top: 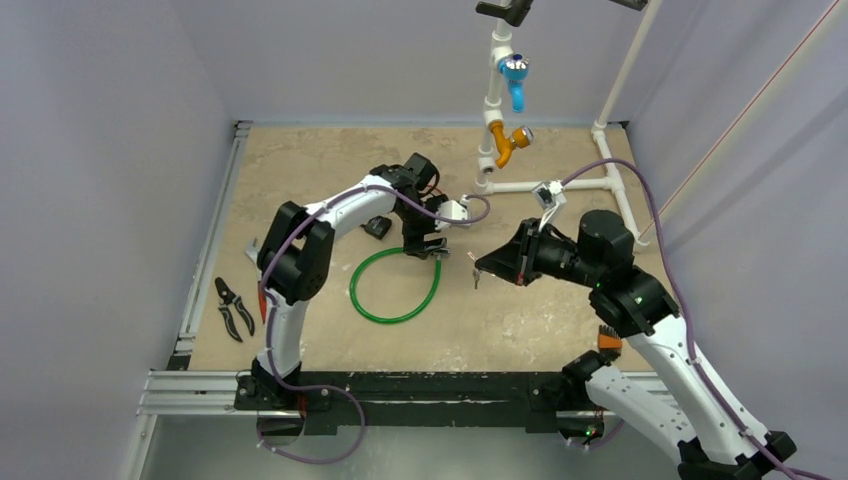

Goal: Unlock with the key

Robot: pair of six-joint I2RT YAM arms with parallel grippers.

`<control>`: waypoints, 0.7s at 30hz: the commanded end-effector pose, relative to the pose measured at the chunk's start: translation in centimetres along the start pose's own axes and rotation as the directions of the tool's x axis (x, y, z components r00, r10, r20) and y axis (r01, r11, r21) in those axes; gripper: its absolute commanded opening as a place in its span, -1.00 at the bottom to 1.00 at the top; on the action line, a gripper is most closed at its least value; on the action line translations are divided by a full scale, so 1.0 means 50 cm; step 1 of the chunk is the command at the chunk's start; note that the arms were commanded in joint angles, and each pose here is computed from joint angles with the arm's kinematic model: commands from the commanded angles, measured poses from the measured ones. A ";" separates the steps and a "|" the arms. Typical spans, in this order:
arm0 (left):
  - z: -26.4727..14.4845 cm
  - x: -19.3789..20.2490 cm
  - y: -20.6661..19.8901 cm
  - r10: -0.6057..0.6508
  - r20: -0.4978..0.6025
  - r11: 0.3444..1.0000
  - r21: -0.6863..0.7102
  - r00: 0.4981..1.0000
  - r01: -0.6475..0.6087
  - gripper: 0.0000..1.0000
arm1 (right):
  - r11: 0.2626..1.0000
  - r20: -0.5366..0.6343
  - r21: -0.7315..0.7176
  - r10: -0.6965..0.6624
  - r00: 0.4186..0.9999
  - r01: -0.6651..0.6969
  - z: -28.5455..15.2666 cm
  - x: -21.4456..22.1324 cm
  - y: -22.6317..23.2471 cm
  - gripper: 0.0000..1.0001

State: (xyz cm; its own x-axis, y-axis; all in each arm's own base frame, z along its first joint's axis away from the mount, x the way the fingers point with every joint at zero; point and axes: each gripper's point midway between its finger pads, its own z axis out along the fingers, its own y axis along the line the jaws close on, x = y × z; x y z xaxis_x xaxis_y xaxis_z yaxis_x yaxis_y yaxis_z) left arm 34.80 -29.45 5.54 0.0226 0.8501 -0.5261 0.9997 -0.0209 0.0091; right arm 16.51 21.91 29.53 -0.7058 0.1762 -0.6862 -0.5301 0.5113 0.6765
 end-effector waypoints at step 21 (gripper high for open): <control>0.068 0.004 -0.040 0.117 -0.077 0.993 0.031 0.990 -0.115 -0.07 | 0.985 0.148 -0.061 -0.153 0.977 0.163 -0.108 -0.111 0.139 -1.00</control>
State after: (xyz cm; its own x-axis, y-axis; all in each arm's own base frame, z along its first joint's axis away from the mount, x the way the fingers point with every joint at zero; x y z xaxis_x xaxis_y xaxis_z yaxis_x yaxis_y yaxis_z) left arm 33.47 -30.94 1.96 0.1068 0.9000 -0.4225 0.9943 -0.1000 0.0381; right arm 14.38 20.38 38.16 -0.5781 0.2166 -0.7867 -0.6417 0.4748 0.6023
